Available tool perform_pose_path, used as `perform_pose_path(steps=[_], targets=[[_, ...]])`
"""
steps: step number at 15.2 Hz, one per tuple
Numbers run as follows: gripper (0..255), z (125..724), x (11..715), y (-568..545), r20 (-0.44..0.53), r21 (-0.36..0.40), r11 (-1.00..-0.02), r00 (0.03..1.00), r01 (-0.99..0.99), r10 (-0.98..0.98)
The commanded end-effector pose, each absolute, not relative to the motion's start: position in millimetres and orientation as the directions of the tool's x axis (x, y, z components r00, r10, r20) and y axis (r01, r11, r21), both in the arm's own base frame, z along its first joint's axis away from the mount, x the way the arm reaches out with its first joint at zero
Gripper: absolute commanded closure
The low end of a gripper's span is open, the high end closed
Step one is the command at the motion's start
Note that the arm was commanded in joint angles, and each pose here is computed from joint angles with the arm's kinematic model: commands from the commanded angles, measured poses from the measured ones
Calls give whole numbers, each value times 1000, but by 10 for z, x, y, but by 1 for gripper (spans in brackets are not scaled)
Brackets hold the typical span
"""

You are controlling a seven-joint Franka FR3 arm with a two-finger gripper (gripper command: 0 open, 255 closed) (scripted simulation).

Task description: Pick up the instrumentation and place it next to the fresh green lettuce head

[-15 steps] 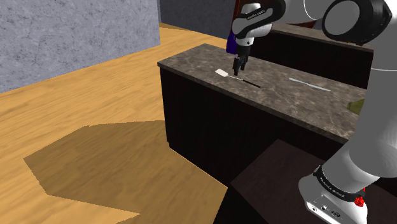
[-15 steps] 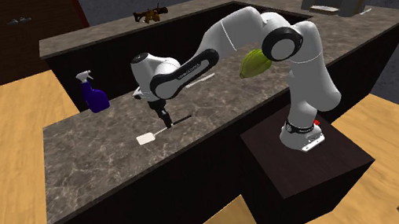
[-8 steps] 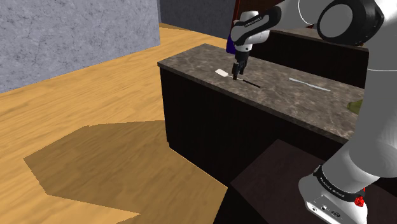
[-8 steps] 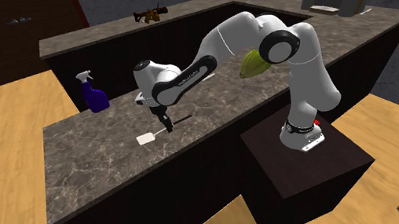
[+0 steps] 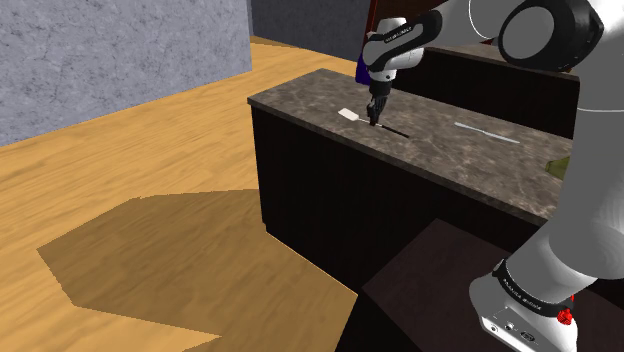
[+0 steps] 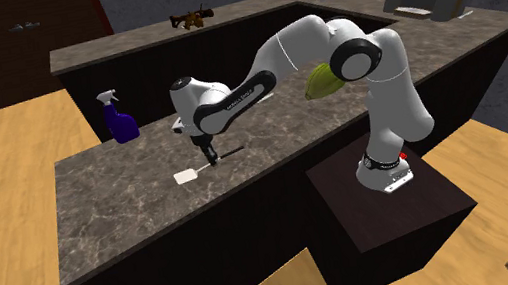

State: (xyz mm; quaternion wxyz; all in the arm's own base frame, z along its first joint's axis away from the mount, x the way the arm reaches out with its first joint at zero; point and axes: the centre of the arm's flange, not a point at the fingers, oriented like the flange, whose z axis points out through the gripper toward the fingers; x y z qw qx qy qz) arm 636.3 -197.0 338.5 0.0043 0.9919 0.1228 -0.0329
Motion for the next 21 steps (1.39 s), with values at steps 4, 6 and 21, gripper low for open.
perform_pose_path(steps=[4, 6, 21], targets=[[255, 3385, 6363, -1971, -66, 0, -970, 968, 244, 243], [255, 3385, 6363, -1970, -66, 0, -970, 968, 244, 243], [255, 4124, 6363, -1970, -66, 0, -970, 968, 244, 243]])
